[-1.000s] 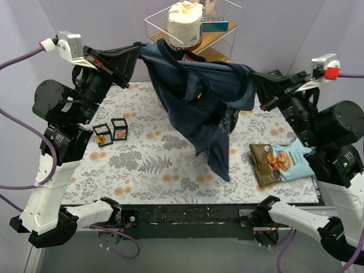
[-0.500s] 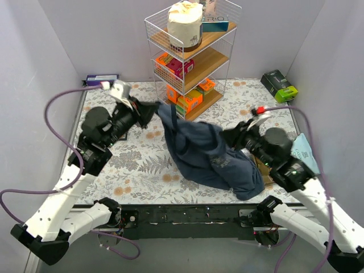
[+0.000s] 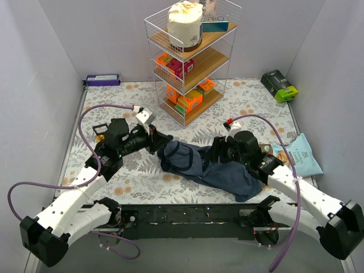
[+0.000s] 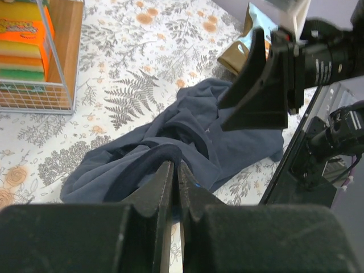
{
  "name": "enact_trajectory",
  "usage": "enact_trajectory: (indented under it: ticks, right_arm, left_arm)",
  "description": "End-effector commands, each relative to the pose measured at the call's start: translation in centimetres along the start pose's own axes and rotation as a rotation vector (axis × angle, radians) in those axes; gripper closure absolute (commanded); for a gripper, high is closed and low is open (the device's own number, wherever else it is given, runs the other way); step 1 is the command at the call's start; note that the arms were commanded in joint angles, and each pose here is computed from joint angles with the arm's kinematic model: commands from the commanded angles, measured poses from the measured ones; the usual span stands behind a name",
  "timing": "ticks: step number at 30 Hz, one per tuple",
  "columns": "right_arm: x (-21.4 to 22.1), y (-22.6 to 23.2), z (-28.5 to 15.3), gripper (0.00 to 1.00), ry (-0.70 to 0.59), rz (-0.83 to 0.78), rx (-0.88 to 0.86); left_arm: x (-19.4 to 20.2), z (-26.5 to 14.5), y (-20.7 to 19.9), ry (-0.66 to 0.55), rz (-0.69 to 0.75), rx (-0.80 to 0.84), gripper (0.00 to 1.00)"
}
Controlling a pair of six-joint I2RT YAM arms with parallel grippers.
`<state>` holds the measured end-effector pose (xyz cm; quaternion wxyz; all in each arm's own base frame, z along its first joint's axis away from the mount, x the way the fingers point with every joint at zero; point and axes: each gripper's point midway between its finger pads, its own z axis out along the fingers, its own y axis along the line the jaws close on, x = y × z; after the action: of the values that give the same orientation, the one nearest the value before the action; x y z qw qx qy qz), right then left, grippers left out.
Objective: Pin the brooch onto the clothing
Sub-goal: Flatten out the clothes at the center of the board.
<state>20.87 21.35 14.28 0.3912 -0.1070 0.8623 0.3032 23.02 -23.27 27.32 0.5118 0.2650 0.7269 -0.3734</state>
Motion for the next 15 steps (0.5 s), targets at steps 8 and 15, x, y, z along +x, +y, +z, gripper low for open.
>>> enact_trajectory:
  ticks: [8, 15]
  right_arm:
    - [-6.0, 4.6, 5.9, 0.36, -0.026, -0.11, -0.159]
    - [-3.5, 3.8, 10.5, 0.46, 0.071, -0.049, -0.162]
  left_arm:
    - [4.3, 0.5, 1.1, 0.056, 0.04, 0.017, 1.0]
    - [4.4, 0.2, 1.5, 0.048, 0.042, -0.018, 1.0]
